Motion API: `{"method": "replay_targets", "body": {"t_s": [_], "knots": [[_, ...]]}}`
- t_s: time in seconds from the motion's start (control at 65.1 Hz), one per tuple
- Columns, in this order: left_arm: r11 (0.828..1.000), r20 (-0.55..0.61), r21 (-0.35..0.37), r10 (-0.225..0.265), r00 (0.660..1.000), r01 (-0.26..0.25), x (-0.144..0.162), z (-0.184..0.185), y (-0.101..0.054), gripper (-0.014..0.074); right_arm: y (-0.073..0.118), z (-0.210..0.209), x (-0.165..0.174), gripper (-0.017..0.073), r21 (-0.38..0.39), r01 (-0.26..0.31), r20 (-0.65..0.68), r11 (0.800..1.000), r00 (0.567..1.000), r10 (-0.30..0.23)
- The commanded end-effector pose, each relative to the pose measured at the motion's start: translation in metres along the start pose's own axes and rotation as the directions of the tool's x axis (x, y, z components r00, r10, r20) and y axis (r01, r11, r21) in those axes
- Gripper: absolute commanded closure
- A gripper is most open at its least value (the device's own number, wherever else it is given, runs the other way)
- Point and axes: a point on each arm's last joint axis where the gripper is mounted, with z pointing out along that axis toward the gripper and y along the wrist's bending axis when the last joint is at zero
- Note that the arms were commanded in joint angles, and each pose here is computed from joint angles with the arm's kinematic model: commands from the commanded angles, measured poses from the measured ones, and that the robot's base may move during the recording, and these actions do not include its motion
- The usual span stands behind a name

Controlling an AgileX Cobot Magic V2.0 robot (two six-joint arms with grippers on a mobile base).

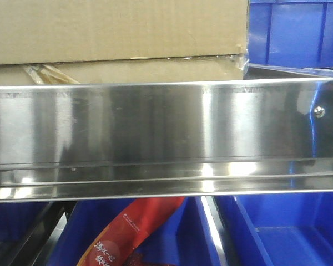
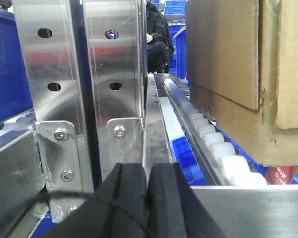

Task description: Grab carton from right shelf to conveyor

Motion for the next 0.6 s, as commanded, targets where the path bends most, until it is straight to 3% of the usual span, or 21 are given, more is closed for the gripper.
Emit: {"method": "replay_targets", "body": {"t_s": [0.0,0.583], "knots": [[1.0,0.025,0.0,-0.001,1.0,0.001,-0.0028,-0.0006,0.0001,0.0582,0.0,-0.0003,-0.0024,0.0616,-0.001,0.002,0.026,1.0,1.0,-0.002],[1.0,0.03,0.0,-0.001,1.0,0.001,-0.0032,-0.0006,0.0001,0.0582,0.0,-0.0003,-0.0024,0.0616,-0.001,0.002,0.026,1.0,1.0,-0.002]]}}
